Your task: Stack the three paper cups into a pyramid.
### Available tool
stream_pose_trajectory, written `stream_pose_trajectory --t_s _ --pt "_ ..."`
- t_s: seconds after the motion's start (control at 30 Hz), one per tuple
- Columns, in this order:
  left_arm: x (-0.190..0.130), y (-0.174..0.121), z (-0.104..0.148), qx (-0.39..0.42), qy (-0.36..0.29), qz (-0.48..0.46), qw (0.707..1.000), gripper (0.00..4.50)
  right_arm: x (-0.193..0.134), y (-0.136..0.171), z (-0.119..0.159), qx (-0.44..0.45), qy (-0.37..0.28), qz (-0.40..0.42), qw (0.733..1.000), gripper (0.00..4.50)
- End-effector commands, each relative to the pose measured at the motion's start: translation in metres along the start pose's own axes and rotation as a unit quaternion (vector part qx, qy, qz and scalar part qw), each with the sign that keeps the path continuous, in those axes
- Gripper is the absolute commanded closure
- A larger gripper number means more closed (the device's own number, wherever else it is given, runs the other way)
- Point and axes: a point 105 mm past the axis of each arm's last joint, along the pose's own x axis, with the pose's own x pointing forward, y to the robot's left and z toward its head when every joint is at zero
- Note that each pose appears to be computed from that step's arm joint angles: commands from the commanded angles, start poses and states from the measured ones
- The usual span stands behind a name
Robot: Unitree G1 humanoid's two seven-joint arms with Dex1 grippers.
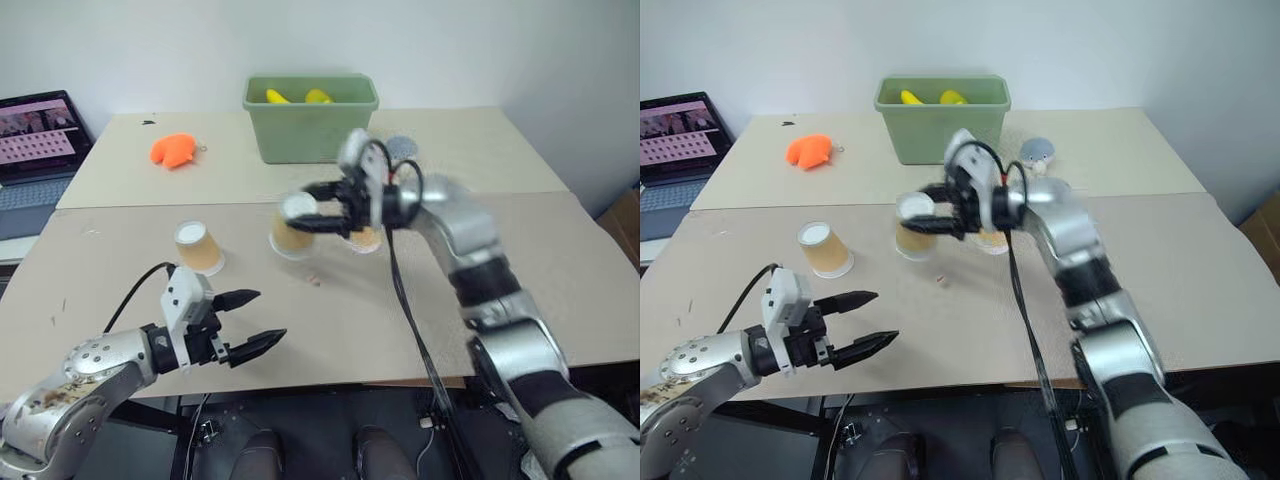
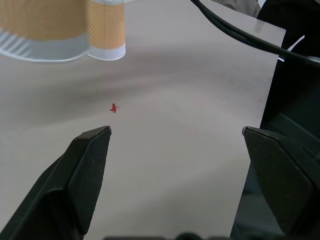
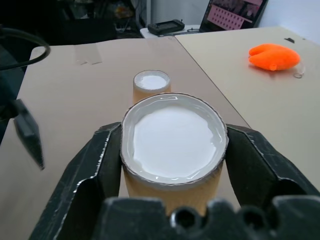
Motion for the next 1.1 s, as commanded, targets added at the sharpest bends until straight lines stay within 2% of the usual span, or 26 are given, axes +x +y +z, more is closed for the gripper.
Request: stream_pose_trajectory --t_s 0.03,0.2,0.5,0.57,0.6,0.67,0.83,1.1 --pt "-0.001 0.002 0.007 0.021 -0.015 0.01 1.0 0.0 0.022 0.002 -0.016 -0.004 0.036 0.023 0.999 1.76" --pt "-0.007 0.0 0.009 0.026 -0.016 0.026 0.999 0.0 0.043 0.011 -0.027 -0.006 0.059 0.044 0.997 1.76" --pt "-0.018 -0.003 0.008 0.03 -0.011 0.064 0.997 0.0 0.049 0.014 -0.039 0.002 0.065 0.048 0.997 1.76" --pt "-0.018 -0.004 0.008 0.029 -0.011 0.066 0.997 0.0 0.049 0.015 -0.039 0.002 0.062 0.051 0.997 0.77" --pt "-0.018 -0.004 0.008 0.029 -0.011 0.066 0.997 0.0 0.049 0.015 -0.039 0.002 0.06 0.052 0.997 0.69" --pt "-0.018 -0.004 0.008 0.03 -0.01 0.066 0.997 0.0 0.049 0.016 -0.038 -0.004 0.057 0.053 0.997 0.06" --pt "-0.016 -0.005 0.008 0.04 -0.009 0.064 0.997 0.0 0.039 0.012 -0.029 -0.006 0.034 0.061 0.998 0.06" --pt "-0.012 -0.001 0.012 0.077 -0.035 0.094 0.992 0.0 -0.008 -0.001 -0.019 0.001 -0.005 0.032 0.999 0.06"
